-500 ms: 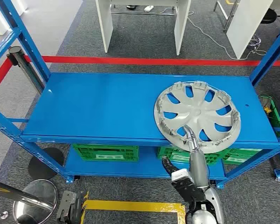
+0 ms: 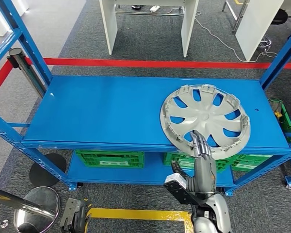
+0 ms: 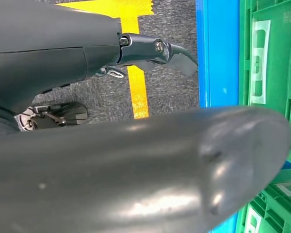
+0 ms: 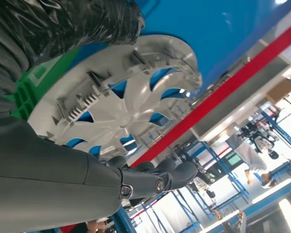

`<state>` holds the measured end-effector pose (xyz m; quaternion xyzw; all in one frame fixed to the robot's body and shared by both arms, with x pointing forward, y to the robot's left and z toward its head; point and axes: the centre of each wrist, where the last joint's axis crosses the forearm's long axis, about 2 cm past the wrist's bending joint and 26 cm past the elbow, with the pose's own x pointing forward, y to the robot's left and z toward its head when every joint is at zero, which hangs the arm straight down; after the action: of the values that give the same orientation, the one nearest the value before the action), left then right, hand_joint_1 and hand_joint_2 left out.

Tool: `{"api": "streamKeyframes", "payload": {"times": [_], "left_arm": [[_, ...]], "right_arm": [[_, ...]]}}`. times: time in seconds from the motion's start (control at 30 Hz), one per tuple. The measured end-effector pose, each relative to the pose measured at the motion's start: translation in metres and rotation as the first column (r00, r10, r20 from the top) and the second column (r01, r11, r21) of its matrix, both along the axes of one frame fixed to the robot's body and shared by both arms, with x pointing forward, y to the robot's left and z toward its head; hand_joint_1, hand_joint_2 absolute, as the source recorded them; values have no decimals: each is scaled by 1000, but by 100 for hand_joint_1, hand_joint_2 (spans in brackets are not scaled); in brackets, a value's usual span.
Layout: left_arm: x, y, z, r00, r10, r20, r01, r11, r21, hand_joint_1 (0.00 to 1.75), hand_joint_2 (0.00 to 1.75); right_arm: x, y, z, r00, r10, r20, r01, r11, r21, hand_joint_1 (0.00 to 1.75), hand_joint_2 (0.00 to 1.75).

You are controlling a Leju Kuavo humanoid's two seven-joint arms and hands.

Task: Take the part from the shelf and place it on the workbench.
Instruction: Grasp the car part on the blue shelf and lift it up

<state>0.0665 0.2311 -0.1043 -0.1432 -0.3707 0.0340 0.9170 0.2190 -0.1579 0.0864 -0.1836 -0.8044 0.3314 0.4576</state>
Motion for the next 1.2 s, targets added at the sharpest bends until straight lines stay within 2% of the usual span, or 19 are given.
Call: {"api": "streamKeyframes", "payload": {"times": [0.23, 0.47, 0.67, 1.2], "left_arm": [[0, 0, 0, 1000, -6, -1, 6, 1000, 0, 0, 0], [1, -1, 0, 1000, -13, -9, 13, 1000, 2, 0, 0], [1, -1, 0, 1000, -23, -21, 23, 1000, 7, 0, 0], [6, -2, 1, 998, -47, -39, 48, 999, 14, 0, 0]], "right_arm": [[0, -1, -6, 1000, -5, -15, 4, 999, -45, 0, 175], [3, -3, -14, 1000, -26, -7, 24, 985, -172, 0, 175], [8, -10, -19, 998, -51, 47, 63, 952, -300, 0, 175], [26, -16, -29, 992, -86, 94, 121, 868, -481, 0, 175]]}}
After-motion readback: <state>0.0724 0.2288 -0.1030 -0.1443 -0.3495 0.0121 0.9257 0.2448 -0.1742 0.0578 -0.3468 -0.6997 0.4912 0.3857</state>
